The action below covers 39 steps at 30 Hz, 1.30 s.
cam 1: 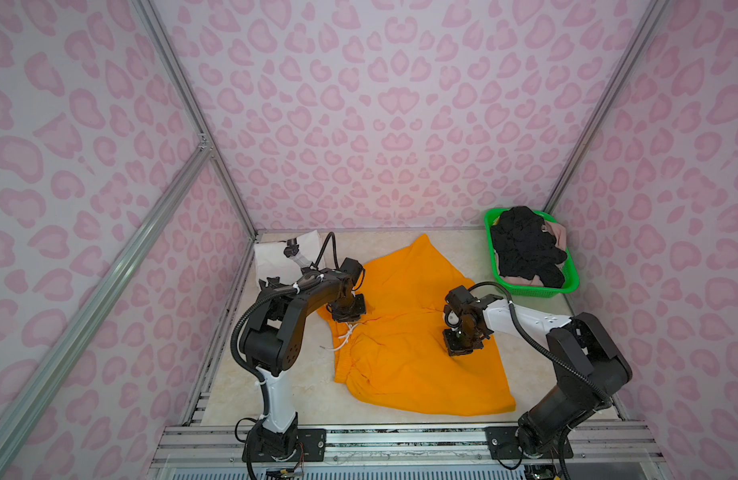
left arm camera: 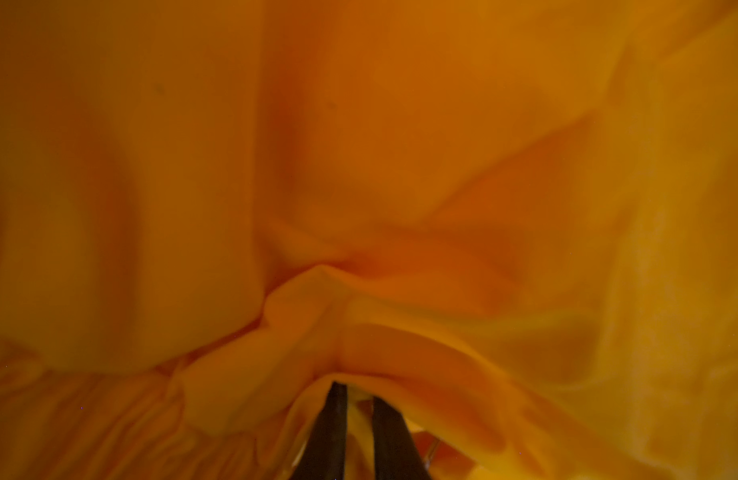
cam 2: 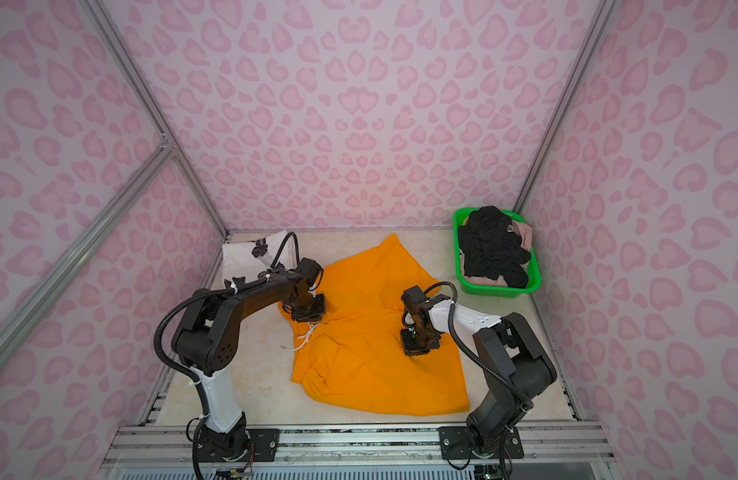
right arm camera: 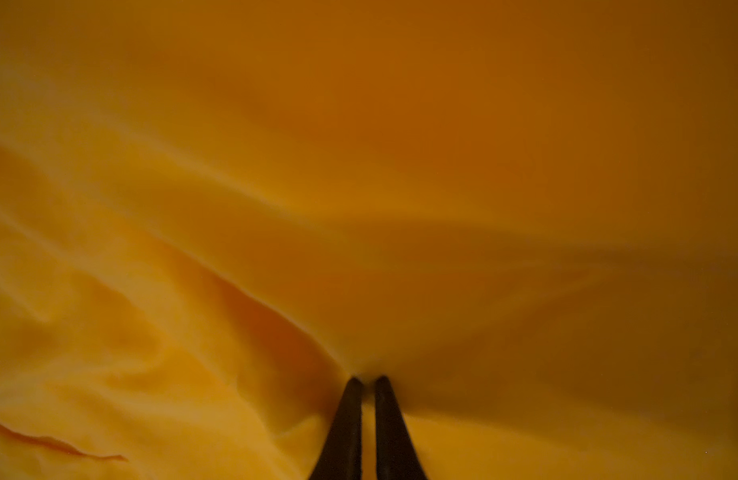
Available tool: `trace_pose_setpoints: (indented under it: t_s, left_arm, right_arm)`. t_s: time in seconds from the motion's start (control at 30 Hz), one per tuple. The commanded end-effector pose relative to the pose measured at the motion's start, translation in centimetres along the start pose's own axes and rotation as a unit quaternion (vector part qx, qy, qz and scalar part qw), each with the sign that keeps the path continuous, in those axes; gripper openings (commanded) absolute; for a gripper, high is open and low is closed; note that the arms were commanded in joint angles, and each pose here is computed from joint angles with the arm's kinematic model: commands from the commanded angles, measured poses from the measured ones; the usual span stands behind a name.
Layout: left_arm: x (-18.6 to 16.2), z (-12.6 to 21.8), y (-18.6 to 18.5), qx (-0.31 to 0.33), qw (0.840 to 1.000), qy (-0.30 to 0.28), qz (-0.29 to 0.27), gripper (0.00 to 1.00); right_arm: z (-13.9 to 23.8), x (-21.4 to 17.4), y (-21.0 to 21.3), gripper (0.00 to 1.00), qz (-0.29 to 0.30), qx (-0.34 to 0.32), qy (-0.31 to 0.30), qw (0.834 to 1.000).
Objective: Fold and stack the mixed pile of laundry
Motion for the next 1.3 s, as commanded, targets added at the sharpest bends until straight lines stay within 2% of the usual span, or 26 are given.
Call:
trace_pose_setpoints:
  t_s: [0.0, 0.17, 0.27, 0.37, 0.5, 0.6, 0.73, 0.97, 1.13, 1.27]
  left_arm:
    - [0.8, -0.8, -1.9, -0.022, 0.999, 0.018, -0.042, 0.15]
    - [1.6, -2.0, -6.9, -0.06, 0.993, 0.04, -0.099, 0.15]
    - [2.6, -2.2, -8.5, -0.054, 0.994, 0.025, -0.095, 0.16]
    - [4.6, -1.8, -7.3, -0.034, 0.998, -0.008, -0.045, 0.15]
    - [6.3, -1.6, -3.7, -0.044, 0.998, -0.002, 0.037, 0.13]
    - [6.5, -1.1, -0.1, -0.038, 0.997, -0.001, 0.073, 0.12]
    - [6.3, -0.3, 2.8, -0.037, 0.995, -0.005, 0.088, 0.12]
    - [7.4, 1.8, 2.6, -0.067, 0.995, -0.029, 0.075, 0.19]
    - [8.7, 4.6, 2.8, -0.069, 0.991, -0.072, 0.091, 0.28]
    - [8.9, 8.4, 3.0, -0.085, 0.986, -0.109, 0.092, 0.35]
  right_arm:
    - [-0.5, -1.8, 0.6, 0.11, -0.01, 0.012, 0.03, 0.999]
    - [0.2, -0.9, 1.7, 0.11, 0.015, 0.042, 0.002, 0.999]
    - [1.3, 0.8, 1.4, 0.11, 0.025, 0.032, -0.023, 0.999]
    - [1.8, 2.3, 0.4, 0.11, 0.015, 0.025, -0.033, 0.999]
    - [1.2, 3.2, -1.3, 0.09, -0.008, 0.012, -0.021, 1.0]
    - [0.2, 3.8, -2.0, 0.09, -0.021, 0.011, -0.01, 1.0]
    - [-1.0, 5.3, -2.1, 0.09, -0.025, 0.019, -0.007, 0.999]
    - [-1.6, 9.6, -2.9, 0.09, -0.012, 0.001, -0.012, 1.0]
    - [0.9, 11.1, -4.2, 0.11, -0.003, -0.036, -0.032, 0.999]
    - [4.4, 10.0, -4.2, 0.19, 0.008, -0.063, -0.051, 0.997]
Point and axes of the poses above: each gripper's point midway between its finger pads, its own z axis back along the fingers, its own y axis along the line the jaws close on, x = y × z, the point moved 3 cm from there along z, back along the fingers, and after that the axes turned 11 degrees about z, right-handed, at the moved point
